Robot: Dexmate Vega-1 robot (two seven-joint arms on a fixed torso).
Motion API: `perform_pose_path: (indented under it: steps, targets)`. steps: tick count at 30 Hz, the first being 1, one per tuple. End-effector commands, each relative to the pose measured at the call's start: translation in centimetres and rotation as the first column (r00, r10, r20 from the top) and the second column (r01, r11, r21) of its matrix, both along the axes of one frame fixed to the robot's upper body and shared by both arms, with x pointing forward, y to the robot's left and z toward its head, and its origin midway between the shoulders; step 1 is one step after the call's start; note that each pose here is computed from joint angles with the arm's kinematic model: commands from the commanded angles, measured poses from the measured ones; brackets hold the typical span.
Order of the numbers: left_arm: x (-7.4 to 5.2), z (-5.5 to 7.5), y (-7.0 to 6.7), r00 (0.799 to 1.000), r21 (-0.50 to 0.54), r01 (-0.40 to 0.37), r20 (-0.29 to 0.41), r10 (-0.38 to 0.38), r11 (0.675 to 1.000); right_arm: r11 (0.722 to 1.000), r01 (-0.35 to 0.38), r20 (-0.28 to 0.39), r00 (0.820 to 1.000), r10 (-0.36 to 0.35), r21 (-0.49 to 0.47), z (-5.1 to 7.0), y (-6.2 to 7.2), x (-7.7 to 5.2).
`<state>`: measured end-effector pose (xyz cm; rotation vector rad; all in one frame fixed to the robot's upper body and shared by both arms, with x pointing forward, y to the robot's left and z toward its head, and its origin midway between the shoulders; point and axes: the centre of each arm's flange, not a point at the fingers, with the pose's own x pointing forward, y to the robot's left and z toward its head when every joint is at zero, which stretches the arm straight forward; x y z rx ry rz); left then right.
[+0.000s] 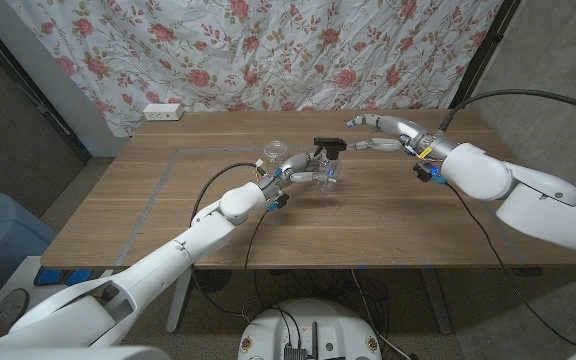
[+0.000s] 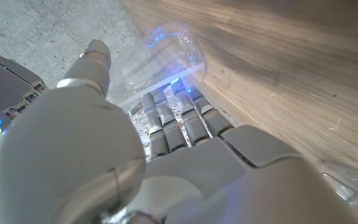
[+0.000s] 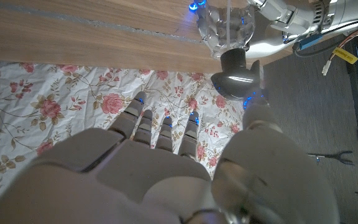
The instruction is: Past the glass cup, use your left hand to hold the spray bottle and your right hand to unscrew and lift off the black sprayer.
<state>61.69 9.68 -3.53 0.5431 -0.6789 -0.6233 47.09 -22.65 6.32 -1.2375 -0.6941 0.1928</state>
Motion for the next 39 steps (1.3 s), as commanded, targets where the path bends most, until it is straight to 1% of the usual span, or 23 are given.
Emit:
perform_pose_path:
  steps: [1,8,15,25,30,39]
  targets:
    - [0.3,-0.1,-0.4,1.0,0.016,0.002,-0.005,-0.002,1.0,0.994,0.028,0.014,1.0,-0.027,-0.106,1.3,1.1,0.1]
    - [0.4,-0.2,-0.5,1.0,0.017,0.002,-0.011,-0.002,1.0,0.985,0.043,0.011,0.999,-0.042,-0.164,1.7,1.8,0.4]
    - [0.5,-0.1,-0.6,1.0,0.024,0.007,-0.012,-0.006,1.0,0.971,0.073,0.003,0.997,-0.074,-0.229,2.0,2.6,0.6]
    - [0.5,0.1,-0.6,1.0,0.034,0.007,-0.01,-0.007,0.999,0.964,0.079,0.013,0.997,-0.078,-0.255,2.0,3.0,0.8]
    - [0.4,0.0,-0.8,1.0,0.032,0.01,-0.013,-0.009,0.999,0.965,0.078,0.019,0.997,-0.076,-0.25,2.0,3.1,0.7]
    - [0.1,-0.2,-0.8,1.0,0.034,0.006,-0.014,-0.005,0.999,0.956,0.084,0.01,0.996,-0.084,-0.281,1.9,3.3,0.8]
